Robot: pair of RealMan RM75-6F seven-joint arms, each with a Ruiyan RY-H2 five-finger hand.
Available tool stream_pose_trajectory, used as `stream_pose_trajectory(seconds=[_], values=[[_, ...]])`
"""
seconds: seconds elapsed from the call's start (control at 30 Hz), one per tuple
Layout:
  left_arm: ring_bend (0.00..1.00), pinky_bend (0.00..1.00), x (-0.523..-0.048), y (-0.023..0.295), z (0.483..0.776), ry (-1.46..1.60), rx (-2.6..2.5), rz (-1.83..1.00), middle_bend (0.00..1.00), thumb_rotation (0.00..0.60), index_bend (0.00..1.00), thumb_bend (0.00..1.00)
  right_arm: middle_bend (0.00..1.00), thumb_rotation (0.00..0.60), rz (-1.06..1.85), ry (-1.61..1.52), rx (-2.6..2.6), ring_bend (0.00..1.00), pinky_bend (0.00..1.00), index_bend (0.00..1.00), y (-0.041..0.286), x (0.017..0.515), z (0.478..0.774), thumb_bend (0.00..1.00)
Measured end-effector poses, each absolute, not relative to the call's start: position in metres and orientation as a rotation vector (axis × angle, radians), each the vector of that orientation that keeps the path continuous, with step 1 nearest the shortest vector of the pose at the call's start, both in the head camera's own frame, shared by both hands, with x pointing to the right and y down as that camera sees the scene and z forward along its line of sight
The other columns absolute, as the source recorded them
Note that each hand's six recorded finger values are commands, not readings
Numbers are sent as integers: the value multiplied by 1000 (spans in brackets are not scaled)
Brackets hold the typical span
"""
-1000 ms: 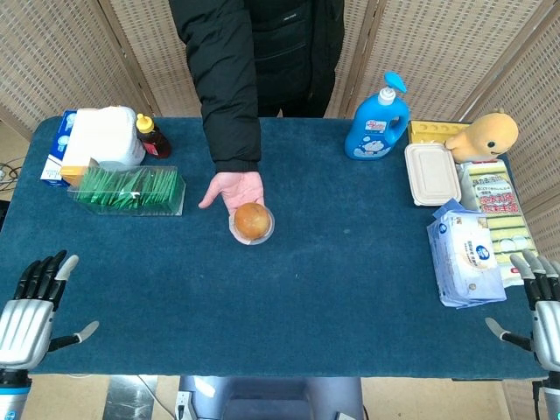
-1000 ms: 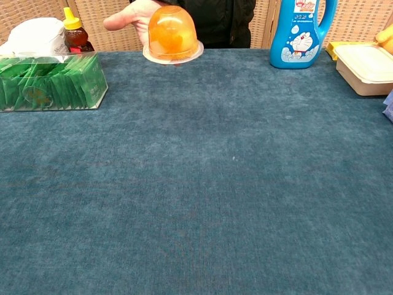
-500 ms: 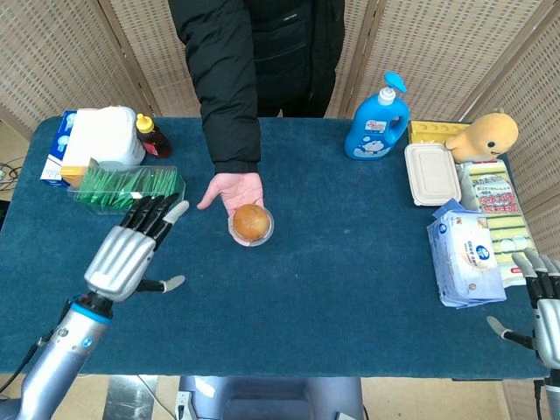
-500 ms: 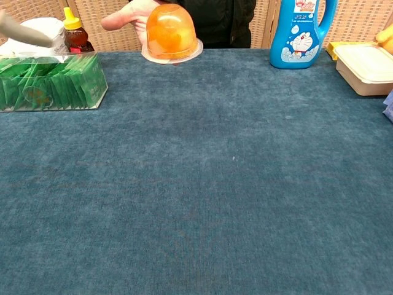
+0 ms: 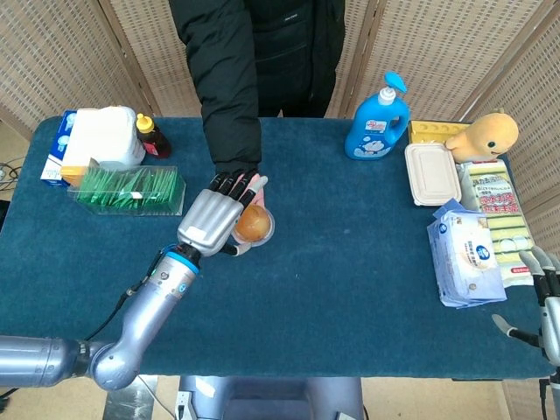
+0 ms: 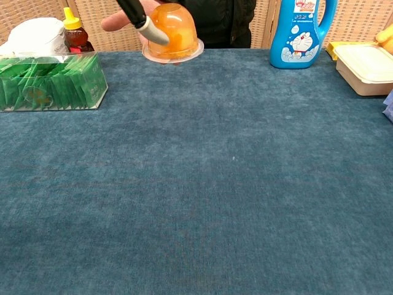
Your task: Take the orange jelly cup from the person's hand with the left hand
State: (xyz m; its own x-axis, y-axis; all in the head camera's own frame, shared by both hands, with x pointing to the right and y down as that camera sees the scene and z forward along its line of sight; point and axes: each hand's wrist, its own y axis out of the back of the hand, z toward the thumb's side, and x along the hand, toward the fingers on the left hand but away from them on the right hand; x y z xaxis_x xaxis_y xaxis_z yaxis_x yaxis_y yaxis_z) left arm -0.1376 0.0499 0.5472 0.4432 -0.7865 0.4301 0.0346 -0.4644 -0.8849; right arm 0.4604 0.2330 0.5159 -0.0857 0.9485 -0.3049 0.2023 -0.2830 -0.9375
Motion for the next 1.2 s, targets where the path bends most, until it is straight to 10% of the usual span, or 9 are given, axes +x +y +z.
stream_pose_trajectory(seconds=[0.57, 0.77, 1.2], values=[[0, 107, -136, 42, 563, 626, -1752, -1232, 0, 600, 0, 128, 13, 600, 1427, -1293, -1517, 0, 0, 87, 233, 462, 515, 130], [32, 303, -135, 42, 566, 621, -1747, -1247, 57, 600, 7, 154, 13, 600, 1427, -1299, -1517, 0, 0, 88, 232, 463, 515, 130], [457, 607, -129, 43, 575, 614, -1699, -1270, 528, 600, 553, 236, 13, 600, 1423, -1310, -1516, 0, 0, 87, 231, 465, 513, 130]])
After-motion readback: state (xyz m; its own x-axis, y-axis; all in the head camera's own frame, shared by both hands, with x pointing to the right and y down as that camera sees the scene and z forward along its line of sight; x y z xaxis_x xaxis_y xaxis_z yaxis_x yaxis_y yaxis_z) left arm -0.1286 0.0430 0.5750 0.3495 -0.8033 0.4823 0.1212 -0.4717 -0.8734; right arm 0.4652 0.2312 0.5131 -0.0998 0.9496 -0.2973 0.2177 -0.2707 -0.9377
